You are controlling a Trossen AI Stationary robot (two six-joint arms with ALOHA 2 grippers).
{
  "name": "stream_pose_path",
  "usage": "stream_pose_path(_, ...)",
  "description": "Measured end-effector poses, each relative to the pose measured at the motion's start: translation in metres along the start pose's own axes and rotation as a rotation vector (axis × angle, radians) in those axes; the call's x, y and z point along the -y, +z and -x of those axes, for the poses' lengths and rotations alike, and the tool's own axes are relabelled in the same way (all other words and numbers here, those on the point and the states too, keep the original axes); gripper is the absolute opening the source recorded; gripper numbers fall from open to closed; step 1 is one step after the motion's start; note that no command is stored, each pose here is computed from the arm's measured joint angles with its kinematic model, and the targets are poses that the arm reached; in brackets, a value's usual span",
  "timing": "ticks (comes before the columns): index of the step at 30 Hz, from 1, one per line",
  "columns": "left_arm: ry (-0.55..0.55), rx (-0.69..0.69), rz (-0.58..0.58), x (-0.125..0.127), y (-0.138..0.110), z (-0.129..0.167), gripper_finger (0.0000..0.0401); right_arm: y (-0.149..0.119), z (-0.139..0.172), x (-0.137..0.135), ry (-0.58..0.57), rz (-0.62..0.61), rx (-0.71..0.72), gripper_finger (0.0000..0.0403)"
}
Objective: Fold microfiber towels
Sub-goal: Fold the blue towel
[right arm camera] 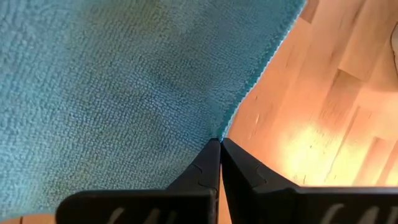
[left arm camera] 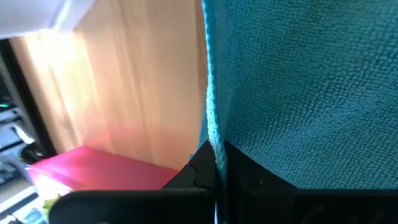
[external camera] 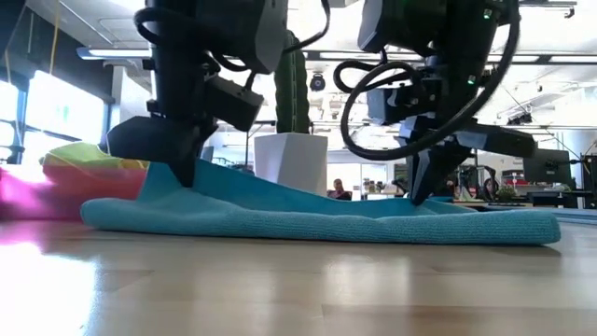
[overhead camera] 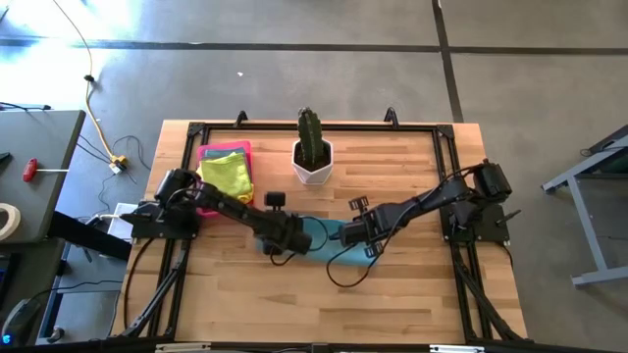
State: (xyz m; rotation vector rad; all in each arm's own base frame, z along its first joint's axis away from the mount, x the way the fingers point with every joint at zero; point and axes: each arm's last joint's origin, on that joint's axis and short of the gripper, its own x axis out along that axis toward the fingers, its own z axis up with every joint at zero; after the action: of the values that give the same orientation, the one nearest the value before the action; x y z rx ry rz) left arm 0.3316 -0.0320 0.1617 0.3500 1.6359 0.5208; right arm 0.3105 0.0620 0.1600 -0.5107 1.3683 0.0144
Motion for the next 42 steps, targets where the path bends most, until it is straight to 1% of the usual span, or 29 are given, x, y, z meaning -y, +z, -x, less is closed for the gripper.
stream_pose_path(5, -0.058, -0.033, 0.018, -0.005, 0.002, -0.005, 0.0001, -0.001, -0.002, 0.005, -0.002, -0.033, -0.002, 0.0002)
stream_pose_path(8, -0.039, -0.030, 0.027, -0.007, 0.002, -0.006, 0.0014, -0.001, -0.003, 0.008, 0.001, -0.040, -0.004, 0.0018)
stream_pose_path(11, -0.029, -0.029, 0.048, -0.008, 0.002, -0.006, 0.0039, -0.001, -0.003, 0.009, 0.001, -0.047, -0.006, 0.0048)
stream_pose_path(15, -0.079, -0.055, 0.049, -0.007, 0.001, -0.006, 0.0084, -0.002, -0.003, 0.010, -0.022, -0.121, -0.012, 0.0094)
stream_pose_path(17, -0.080, -0.062, 0.048, -0.007, 0.000, -0.006, 0.0106, -0.003, 0.001, 0.011, -0.033, -0.146, -0.048, 0.0106)
stream_pose_path(20, -0.073, -0.092, 0.054, -0.008, -0.003, -0.006, 0.0128, 0.000, 0.016, 0.012, -0.036, -0.206, -0.038, 0.0105)
stream_pose_path(22, -0.080, -0.110, 0.046, -0.008, -0.005, -0.005, 0.0133, 0.001, 0.029, 0.009, -0.014, -0.239, 0.007, 0.0097)
stream_pose_path(23, -0.081, -0.110, 0.026, -0.008, -0.005, -0.005, 0.0134, 0.000, 0.035, 0.007, 0.010, -0.253, 0.027, 0.0092)
stream_pose_path(26, -0.083, -0.089, -0.110, -0.002, -0.011, -0.001, 0.0129, -0.010, 0.053, -0.002, 0.040, -0.337, 0.077, 0.0080)
stream_pose_path(27, -0.093, -0.075, -0.154, 0.001, -0.015, 0.002, 0.0126, -0.016, 0.058, -0.006, 0.043, -0.375, 0.095, 0.0078)
stream_pose_path(28, -0.109, -0.049, -0.178, 0.004, -0.018, 0.003, 0.0123, -0.022, 0.061, -0.011, 0.038, -0.407, 0.108, 0.0077)
stream_pose_path(30, -0.134, 0.019, -0.218, 0.009, -0.025, 0.006, 0.0116, -0.031, 0.067, -0.019, 0.016, -0.489, 0.178, 0.0076)
stream_pose_path(31, -0.141, 0.065, -0.240, 0.010, -0.029, 0.009, 0.0112, -0.034, 0.068, -0.022, 0.009, -0.530, 0.217, 0.0076)
stream_pose_path(33, -0.178, 0.212, -0.250, 0.012, -0.034, 0.015, 0.0105, -0.041, 0.069, -0.028, 0.016, -0.595, 0.289, 0.0076)
stream_pose_path(35, -0.227, 0.319, -0.221, 0.013, -0.040, 0.016, 0.0098, -0.045, 0.066, -0.032, 0.041, -0.656, 0.345, 0.0076)
stream_pose_path(37, -0.266, 0.382, -0.160, 0.014, -0.045, 0.013, 0.0092, -0.050, 0.059, -0.036, 0.059, -0.700, 0.364, 0.0076)
stream_pose_path(40, -0.277, 0.418, -0.036, 0.010, -0.053, 0.003, 0.0085, -0.053, 0.048, -0.045, 0.093, -0.744, 0.407, 0.0076)
stream_pose_path(42, -0.291, 0.407, 0.028, 0.013, -0.059, -0.010, 0.0082, -0.055, 0.041, -0.050, 0.119, -0.784, 0.438, 0.0076)
